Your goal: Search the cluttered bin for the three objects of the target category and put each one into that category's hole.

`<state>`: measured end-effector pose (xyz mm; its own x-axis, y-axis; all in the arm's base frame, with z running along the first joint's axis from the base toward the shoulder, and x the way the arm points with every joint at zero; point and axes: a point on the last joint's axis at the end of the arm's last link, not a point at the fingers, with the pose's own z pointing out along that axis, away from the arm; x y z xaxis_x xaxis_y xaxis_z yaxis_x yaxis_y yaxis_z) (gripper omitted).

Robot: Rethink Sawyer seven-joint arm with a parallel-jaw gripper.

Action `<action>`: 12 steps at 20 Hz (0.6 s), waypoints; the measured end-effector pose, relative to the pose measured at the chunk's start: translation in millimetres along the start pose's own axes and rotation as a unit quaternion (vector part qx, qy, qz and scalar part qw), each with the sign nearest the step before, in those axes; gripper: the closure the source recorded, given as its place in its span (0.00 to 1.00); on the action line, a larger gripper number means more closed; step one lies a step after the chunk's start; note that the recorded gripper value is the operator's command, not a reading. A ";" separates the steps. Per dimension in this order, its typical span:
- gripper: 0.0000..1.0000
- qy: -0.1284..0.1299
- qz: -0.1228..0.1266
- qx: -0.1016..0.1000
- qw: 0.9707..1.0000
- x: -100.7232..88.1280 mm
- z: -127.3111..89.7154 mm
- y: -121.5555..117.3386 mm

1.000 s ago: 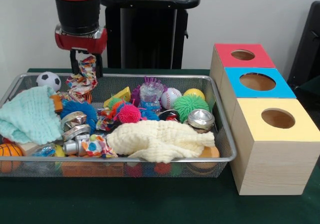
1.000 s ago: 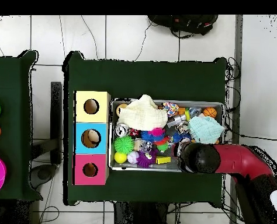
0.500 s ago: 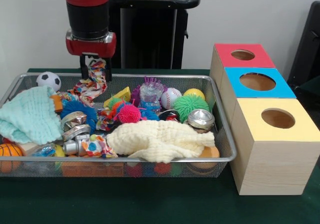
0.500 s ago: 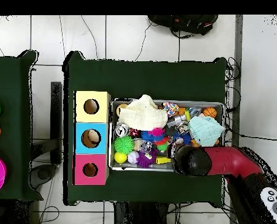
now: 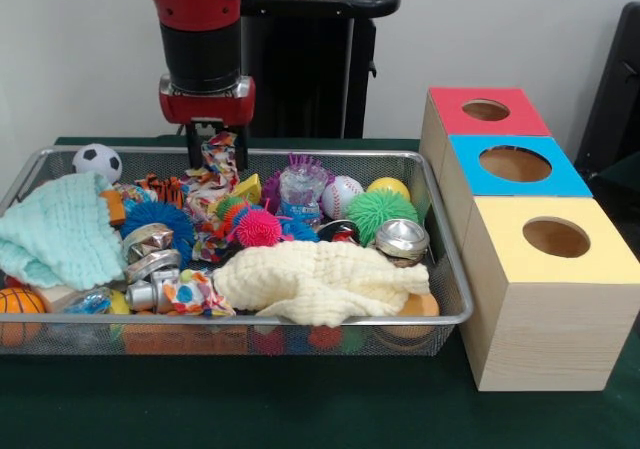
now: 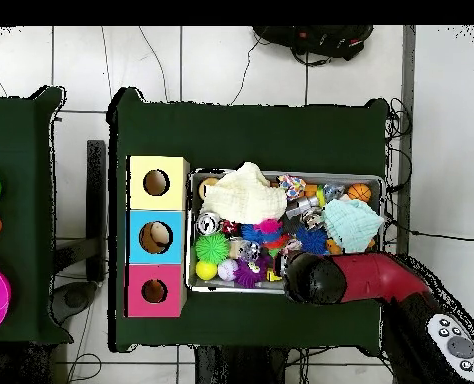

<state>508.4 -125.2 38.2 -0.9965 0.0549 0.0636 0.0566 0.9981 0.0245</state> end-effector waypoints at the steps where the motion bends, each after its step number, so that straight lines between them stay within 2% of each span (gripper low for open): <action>1: 0.00 0.001 -0.003 0.000 1.000 0.1 0.9 3.9; 6: 0.00 0.011 -0.036 0.003 0.999 0.8 7.3 38.7; 11: 0.00 0.009 -0.075 0.009 0.997 -0.6 10.0 79.1; 12: 1.00 0.001 -0.090 0.008 0.996 -3.0 10.5 96.0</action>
<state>516.1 -29.3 29.9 -0.9901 -0.1255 0.0622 -0.1245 0.9920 0.0197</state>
